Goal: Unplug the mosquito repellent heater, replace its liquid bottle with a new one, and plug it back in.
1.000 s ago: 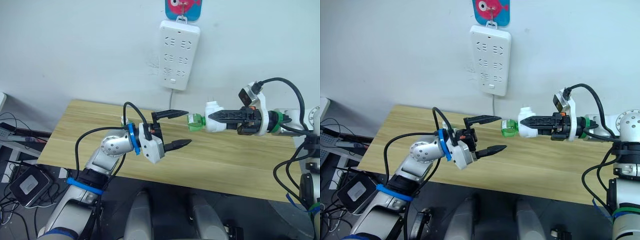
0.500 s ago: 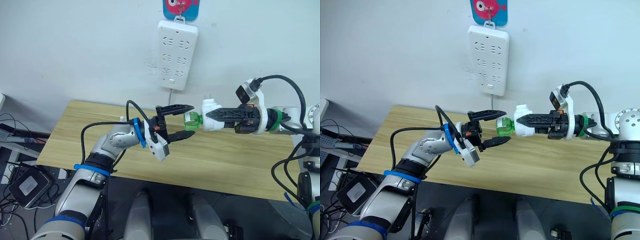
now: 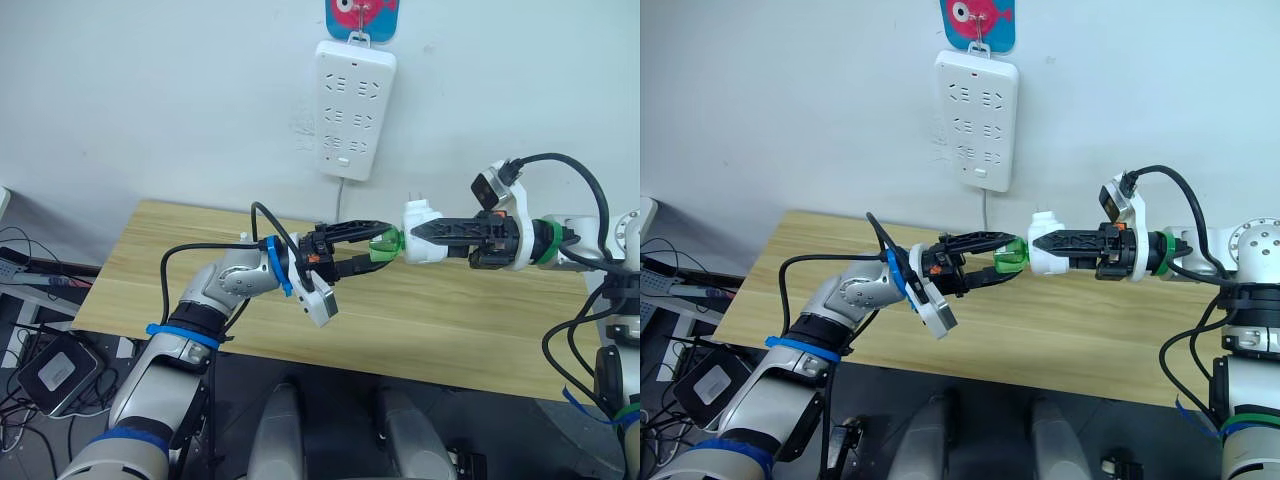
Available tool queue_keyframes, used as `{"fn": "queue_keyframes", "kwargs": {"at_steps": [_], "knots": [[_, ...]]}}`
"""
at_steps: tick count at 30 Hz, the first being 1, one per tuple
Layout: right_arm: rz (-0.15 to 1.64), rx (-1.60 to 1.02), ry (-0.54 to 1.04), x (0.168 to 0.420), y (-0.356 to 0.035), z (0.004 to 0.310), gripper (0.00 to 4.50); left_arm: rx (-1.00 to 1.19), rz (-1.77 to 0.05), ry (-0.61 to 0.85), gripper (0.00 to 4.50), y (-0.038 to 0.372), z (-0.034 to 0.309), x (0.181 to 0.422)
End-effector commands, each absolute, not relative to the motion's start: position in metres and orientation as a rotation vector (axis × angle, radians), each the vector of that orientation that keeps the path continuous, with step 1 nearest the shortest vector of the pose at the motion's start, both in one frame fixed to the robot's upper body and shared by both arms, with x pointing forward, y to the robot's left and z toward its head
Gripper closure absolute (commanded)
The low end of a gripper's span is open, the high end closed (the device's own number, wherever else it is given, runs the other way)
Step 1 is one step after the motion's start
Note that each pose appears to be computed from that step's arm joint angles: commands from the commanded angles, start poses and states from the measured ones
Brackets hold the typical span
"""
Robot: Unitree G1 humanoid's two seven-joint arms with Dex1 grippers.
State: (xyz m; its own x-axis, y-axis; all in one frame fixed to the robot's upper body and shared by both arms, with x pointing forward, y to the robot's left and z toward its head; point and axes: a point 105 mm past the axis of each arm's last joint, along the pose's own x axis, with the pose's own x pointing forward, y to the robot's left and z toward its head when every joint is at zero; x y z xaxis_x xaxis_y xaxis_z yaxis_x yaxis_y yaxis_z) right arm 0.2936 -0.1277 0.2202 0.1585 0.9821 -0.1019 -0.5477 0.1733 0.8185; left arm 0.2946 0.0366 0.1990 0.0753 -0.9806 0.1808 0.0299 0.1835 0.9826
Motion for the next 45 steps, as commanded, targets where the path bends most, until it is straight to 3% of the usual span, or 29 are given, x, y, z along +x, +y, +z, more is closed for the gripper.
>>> {"fn": "queue_keyframes", "kwargs": {"at_steps": [1, 3, 6, 7, 11, 13, 15, 18, 22, 26, 30, 34, 39, 45], "knots": [[1.281, 0.697, 0.726, 0.286, -0.128, 0.228, 1.51, 0.908, -1.08, -1.197, 2.25, 0.033, 0.213, 0.285], [1.27, 0.685, 0.73, 0.286, -0.13, 0.226, 1.51, 0.62, -1.151, -0.994, 2.25, 0.031, 0.226, 0.286], [1.259, 0.665, 0.739, 0.284, -0.132, 0.224, 1.51, 0.013, -1.337, -0.51, 2.25, 0.03, 0.243, 0.284], [1.262, 0.658, 0.742, 0.283, -0.133, 0.224, 1.51, -0.101, -1.39, -0.383, 2.25, 0.03, 0.245, 0.281], [1.295, 0.635, 0.745, 0.278, -0.13, 0.226, 1.51, -0.443, -1.489, 0.031, 2.25, 0.043, 0.239, 0.281], [1.308, 0.628, 0.747, 0.276, -0.129, 0.226, 1.51, -0.736, -1.536, 0.256, 2.25, 0.054, 0.236, 0.28], [1.314, 0.623, 0.749, 0.274, -0.128, 0.225, 1.51, -0.933, -1.564, 0.4, 2.25, 0.064, 0.233, 0.278], [1.287, 0.618, 0.752, 0.277, -0.131, 0.224, 1.51, -0.942, -1.584, 0.538, 2.25, 0.071, 0.215, 0.265], [1.188, 0.607, 0.742, 0.286, -0.145, 0.221, 1.51, -0.941, -1.571, 0.587, 2.25, 0.078, 0.204, 0.258], [0.918, 0.497, 0.741, 0.304, -0.177, 0.2, 1.51, -0.926, -1.488, 0.592, 2.25, 0.092, 0.191, 0.262], [0.627, 0.318, 0.811, 0.316, -0.22, 0.154, 1.51, -0.869, -1.458, 0.603, 2.25, 0.098, 0.179, 0.255], [0.276, 0.014, 0.938, 0.316, -0.286, 0.094, 1.51, -0.839, -1.488, 0.59, 2.25, 0.091, 0.178, 0.246], [0.131, -0.059, 1.018, 0.302, -0.318, 0.063, 1.51, -0.824, -1.481, 0.556, 2.25, 0.086, 0.179, 0.248], [-0.004, -0.049, 1.038, 0.306, -0.329, 0.045, 1.51, -0.795, -1.486, 0.55, 2.25, 0.084, 0.18, 0.243]]}}
